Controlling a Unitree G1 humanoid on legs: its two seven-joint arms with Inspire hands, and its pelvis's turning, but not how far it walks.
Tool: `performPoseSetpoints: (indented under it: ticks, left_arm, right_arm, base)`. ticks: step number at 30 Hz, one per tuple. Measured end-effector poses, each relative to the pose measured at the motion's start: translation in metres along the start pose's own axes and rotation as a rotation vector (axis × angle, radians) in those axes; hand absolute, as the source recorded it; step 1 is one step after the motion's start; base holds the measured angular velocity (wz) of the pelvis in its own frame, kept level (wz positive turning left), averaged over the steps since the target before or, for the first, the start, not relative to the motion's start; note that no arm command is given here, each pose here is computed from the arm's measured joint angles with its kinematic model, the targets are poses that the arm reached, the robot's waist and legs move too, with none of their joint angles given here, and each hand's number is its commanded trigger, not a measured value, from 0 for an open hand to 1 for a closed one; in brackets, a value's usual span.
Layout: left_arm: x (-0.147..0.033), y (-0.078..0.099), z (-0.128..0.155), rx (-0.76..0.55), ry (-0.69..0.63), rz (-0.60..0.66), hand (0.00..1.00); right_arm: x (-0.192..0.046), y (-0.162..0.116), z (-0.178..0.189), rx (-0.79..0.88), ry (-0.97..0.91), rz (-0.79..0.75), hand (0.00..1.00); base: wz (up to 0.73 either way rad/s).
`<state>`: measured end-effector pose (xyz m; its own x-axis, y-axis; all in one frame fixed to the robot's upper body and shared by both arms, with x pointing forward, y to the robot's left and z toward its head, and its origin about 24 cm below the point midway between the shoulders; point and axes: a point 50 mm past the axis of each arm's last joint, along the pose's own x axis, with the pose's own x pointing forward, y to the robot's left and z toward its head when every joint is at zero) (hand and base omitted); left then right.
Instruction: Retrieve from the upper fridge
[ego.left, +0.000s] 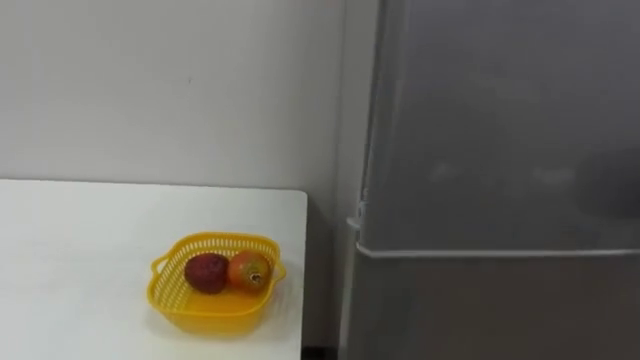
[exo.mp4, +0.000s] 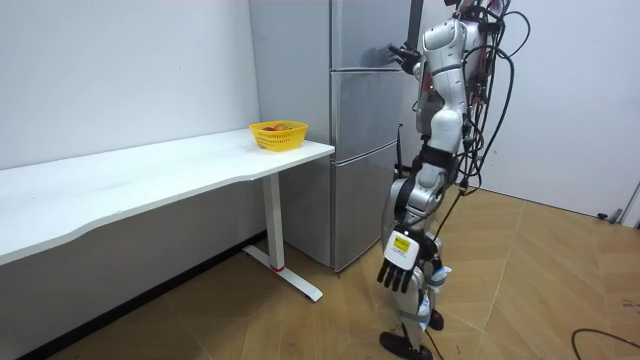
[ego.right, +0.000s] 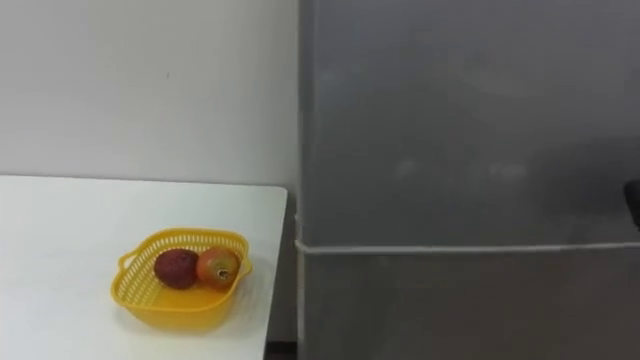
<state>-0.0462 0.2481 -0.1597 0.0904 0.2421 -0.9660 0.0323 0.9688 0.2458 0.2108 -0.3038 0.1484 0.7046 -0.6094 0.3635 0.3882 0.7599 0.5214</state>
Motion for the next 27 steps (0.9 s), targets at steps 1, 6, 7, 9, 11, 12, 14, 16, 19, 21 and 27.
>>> performPoseSetpoints:
  ticks: [1, 6, 7, 9, 11, 12, 14, 16, 19, 21, 27]
  left_arm:
    - [0.000, -0.002, -0.002, -0.003, 0.009, -0.005, 0.00]
    - [-0.001, -0.005, -0.009, -0.005, 0.037, -0.015, 0.00]
    - [-0.002, -0.005, -0.013, -0.004, 0.046, -0.015, 0.00]
    - [-0.003, -0.005, -0.017, -0.008, 0.058, -0.014, 0.00]
    - [-0.003, -0.005, -0.019, -0.009, 0.063, -0.015, 0.00]
    - [-0.003, -0.005, -0.019, -0.009, 0.064, -0.015, 0.00]
    - [-0.003, -0.005, -0.020, -0.011, 0.064, -0.014, 0.00]
    - [-0.004, -0.005, -0.021, -0.012, 0.067, -0.014, 0.00]
    - [-0.004, -0.005, -0.021, -0.013, 0.070, -0.014, 0.00]
    - [-0.004, -0.005, -0.021, -0.016, 0.070, -0.015, 0.00]
    - [-0.002, -0.005, -0.016, -0.018, 0.060, -0.018, 0.00]
  right_arm:
    - [-0.001, 0.000, -0.001, 0.014, -0.004, -0.007, 0.00]
    - [-0.002, 0.000, -0.001, 0.035, -0.021, -0.030, 0.00]
    - [-0.002, 0.000, -0.001, 0.032, -0.019, -0.033, 0.00]
    - [-0.002, 0.000, -0.001, 0.030, -0.017, -0.042, 0.00]
    - [-0.002, -0.002, -0.001, 0.030, -0.017, -0.068, 0.00]
    - [-0.002, -0.002, -0.001, 0.030, -0.017, -0.073, 0.00]
    - [-0.002, -0.003, -0.002, 0.028, -0.016, -0.086, 0.00]
    - [-0.002, -0.003, -0.002, 0.026, -0.013, -0.093, 0.00]
    - [-0.002, -0.004, -0.003, 0.026, -0.010, -0.095, 0.00]
    - [-0.002, -0.004, -0.003, 0.028, -0.008, -0.096, 0.00]
    - [-0.002, -0.004, -0.004, 0.031, -0.005, -0.098, 0.00]
  base:
    - [0.00]
    - [0.00]
    - [0.00]
    - [0.00]
    - [0.00]
    - [0.00]
    - [0.02]
    - [0.04]
    - [0.02]
    - [0.00]
    - [0.00]
